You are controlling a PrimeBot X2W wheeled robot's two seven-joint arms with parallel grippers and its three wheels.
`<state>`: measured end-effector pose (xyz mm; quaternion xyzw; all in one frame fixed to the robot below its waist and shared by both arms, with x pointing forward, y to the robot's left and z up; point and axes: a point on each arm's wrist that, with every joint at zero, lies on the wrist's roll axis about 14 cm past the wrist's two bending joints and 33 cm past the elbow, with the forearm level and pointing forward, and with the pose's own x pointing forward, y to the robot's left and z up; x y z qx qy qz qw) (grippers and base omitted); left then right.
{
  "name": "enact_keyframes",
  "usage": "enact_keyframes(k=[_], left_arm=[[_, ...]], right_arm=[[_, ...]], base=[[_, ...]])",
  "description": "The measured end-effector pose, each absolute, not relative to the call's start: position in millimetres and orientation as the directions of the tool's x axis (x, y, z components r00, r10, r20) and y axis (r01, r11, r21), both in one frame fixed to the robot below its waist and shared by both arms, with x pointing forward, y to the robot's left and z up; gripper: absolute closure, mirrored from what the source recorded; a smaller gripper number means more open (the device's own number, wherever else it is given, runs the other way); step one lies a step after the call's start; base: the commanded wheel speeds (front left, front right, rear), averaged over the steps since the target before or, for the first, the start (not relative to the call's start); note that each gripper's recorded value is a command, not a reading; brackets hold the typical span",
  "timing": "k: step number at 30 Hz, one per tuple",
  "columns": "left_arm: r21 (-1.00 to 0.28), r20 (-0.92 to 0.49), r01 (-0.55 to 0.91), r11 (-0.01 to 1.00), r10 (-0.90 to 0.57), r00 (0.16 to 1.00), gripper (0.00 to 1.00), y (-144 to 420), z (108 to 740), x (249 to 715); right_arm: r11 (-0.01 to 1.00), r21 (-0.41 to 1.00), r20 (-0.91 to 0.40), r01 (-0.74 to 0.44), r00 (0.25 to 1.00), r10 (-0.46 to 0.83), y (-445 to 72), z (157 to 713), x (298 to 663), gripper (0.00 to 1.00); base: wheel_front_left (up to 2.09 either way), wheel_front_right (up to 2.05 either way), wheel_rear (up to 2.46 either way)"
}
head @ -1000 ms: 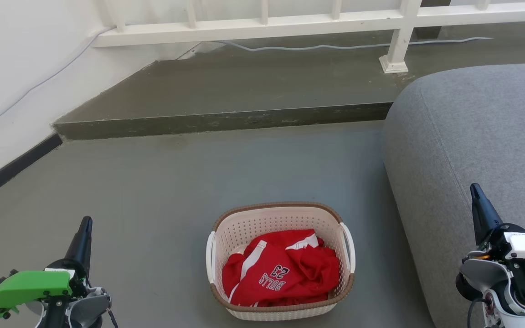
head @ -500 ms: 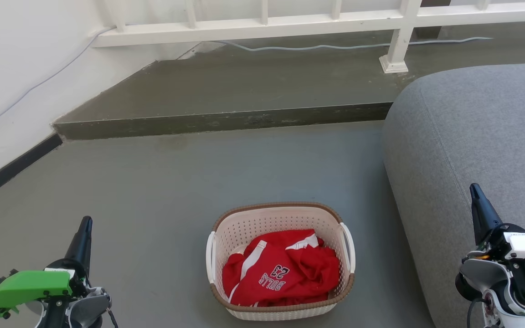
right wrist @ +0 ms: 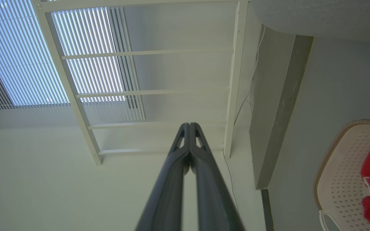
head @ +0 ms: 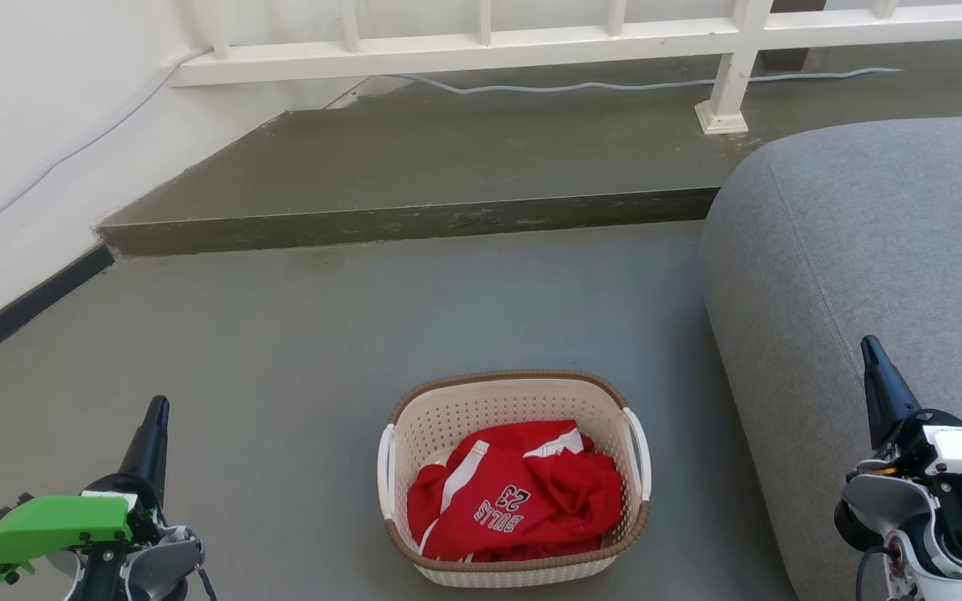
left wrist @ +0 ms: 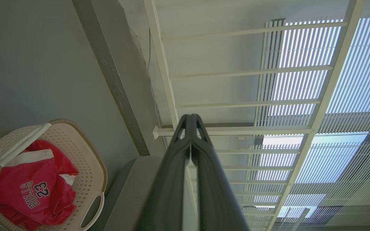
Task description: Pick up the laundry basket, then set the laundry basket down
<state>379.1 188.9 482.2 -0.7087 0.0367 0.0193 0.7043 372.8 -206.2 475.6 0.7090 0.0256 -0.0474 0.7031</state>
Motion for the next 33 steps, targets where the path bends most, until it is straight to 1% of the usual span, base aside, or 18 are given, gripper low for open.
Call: enact_keyframes(k=[33], left_arm=[[-0.997,-0.078,-0.078,-0.005,-0.025,0.997,1.00,188.8,482.6,379.2]], right_arm=[[-0.010,0.995,-0.103,0.103,0.994,-0.028,-206.0,475.7,372.8,1.00]], base=[[0.00,0.00,0.00]])
